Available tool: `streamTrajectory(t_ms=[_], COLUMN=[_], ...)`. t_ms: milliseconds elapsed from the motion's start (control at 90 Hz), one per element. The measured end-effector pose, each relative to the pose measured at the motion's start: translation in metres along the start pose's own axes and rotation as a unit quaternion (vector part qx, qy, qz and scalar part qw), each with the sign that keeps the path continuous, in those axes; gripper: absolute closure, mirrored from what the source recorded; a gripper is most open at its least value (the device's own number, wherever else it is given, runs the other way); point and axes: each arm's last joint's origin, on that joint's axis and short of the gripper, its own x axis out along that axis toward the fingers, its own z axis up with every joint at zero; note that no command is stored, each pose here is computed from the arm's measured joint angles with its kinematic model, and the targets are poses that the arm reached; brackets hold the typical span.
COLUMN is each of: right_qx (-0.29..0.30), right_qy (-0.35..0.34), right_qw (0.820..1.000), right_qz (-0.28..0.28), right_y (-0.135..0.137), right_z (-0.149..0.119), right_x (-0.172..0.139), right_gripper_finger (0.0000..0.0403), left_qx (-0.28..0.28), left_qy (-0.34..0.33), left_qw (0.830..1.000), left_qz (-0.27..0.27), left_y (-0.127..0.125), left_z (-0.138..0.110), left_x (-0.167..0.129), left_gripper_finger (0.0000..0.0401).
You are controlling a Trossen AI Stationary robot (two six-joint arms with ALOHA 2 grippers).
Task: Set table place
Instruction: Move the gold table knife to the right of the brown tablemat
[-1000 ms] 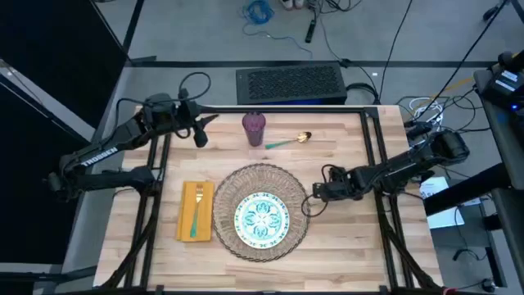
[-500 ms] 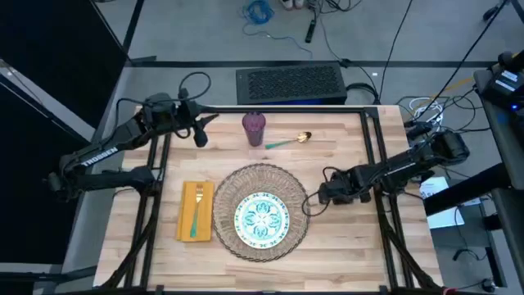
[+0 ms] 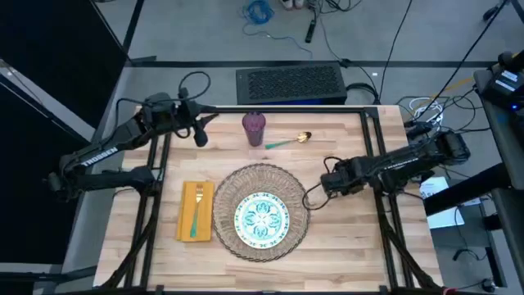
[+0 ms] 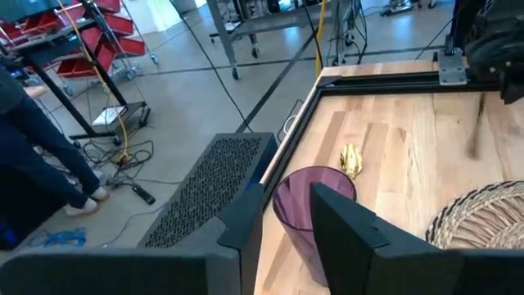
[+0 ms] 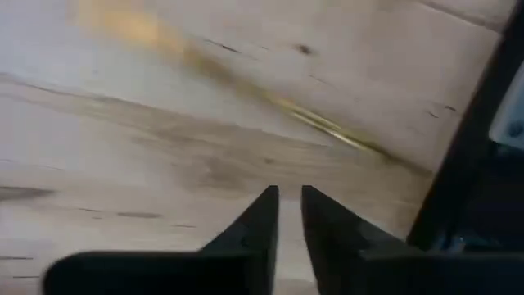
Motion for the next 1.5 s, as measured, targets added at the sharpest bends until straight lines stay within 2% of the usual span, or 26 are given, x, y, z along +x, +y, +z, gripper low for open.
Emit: streamTrajectory(t_ms=[167,289,489,933,1211,1400,1500], right_qx=[-0.029,-0.011,0.014,0.029,0.022,0.031,0.034], right_qy=[-0.007,-0.006,-0.004,0.006,0.0,0.007,0.01], right_qw=[0.999,1.0,1.0,1.0,0.999,1.0,0.999], right_qz=[0.012,0.012,0.012,0.01,-0.026,0.0,-0.008], right_y=[-0.002,-0.003,-0.005,-0.005,-0.01,-0.009,-0.012], right_z=[0.012,0.017,0.021,0.02,0.01,0.006,0.004], right_x=[0.009,0.01,0.01,0.01,0.01,0.025,0.029], right_gripper_finger=[0.0241,0.0214,0.0221,0.0225,0.0225,0.0225,0.0225], left_qx=[0.0,-0.002,-0.002,-0.001,-0.001,-0.001,-0.001], left_qy=[0.001,0.003,0.003,0.003,0.005,0.007,0.008], left_qw=[1.0,1.0,1.0,1.0,1.0,1.0,1.0], left_qz=[0.0,-0.001,-0.001,-0.001,-0.002,-0.002,-0.003], left_y=[0.0,0.0,0.0,0.0,0.0,0.0,-0.001], left_z=[0.0,0.0,0.0,0.0,-0.001,-0.001,-0.001], left_x=[0.0,0.0,0.0,0.0,0.0,0.0,0.0], left_gripper_finger=[0.0313,0.0313,0.0313,0.0313,0.0313,0.0313,0.0313])
